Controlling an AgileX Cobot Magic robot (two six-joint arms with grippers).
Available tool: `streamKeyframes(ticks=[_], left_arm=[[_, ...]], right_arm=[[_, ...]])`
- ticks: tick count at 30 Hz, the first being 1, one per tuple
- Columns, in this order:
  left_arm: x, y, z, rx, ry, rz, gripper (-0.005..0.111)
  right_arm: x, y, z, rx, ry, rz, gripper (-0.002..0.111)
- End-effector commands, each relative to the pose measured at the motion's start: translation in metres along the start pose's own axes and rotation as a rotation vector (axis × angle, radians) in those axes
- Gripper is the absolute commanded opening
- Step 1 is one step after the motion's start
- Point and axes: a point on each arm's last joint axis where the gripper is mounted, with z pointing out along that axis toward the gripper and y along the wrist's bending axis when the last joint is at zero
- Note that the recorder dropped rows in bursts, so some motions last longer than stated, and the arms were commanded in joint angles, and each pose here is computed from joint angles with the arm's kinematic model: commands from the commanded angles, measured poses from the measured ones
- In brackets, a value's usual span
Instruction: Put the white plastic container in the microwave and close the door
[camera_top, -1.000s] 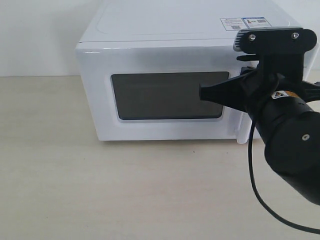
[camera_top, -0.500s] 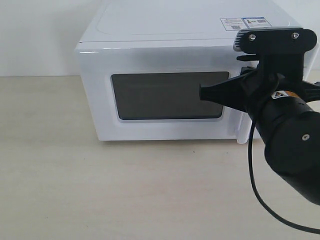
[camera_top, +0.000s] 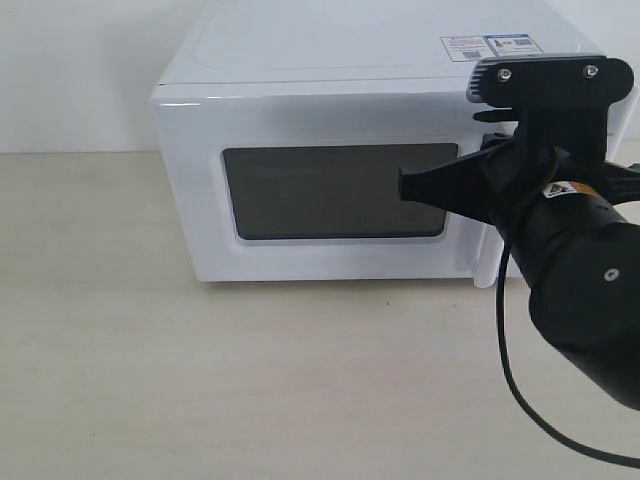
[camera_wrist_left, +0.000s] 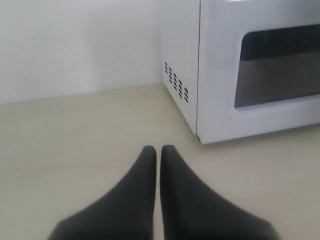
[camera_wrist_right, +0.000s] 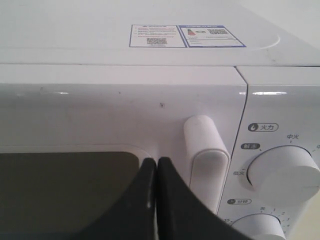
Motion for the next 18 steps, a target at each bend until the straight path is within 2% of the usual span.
streamKeyframes(ticks=[1, 4, 8, 18], left_arm=[[0.0051, -0.0011, 0.0000, 0.009, 0.045, -0.043, 0.004], [0.0060, 0.0021, 0.0000, -0.026, 0.054, -0.044, 0.004], [0.0065, 0.0068, -0.0003, -0.080, 0.056, -0.118, 0.004], [0.0067, 0.0065, -0.0003, -0.078, 0.058, -0.131, 0.004]], right_arm=[[-0.0019, -0.0012, -0.0021, 0.002, -0.011, 0.002, 0.000], [-0.0019, -0.0012, -0.0021, 0.002, -0.011, 0.002, 0.000], [-0.0019, -0.0012, -0.0021, 0.002, -0.011, 0.002, 0.000], [-0.0019, -0.0012, -0.0021, 0.002, -0.011, 0.002, 0.000]])
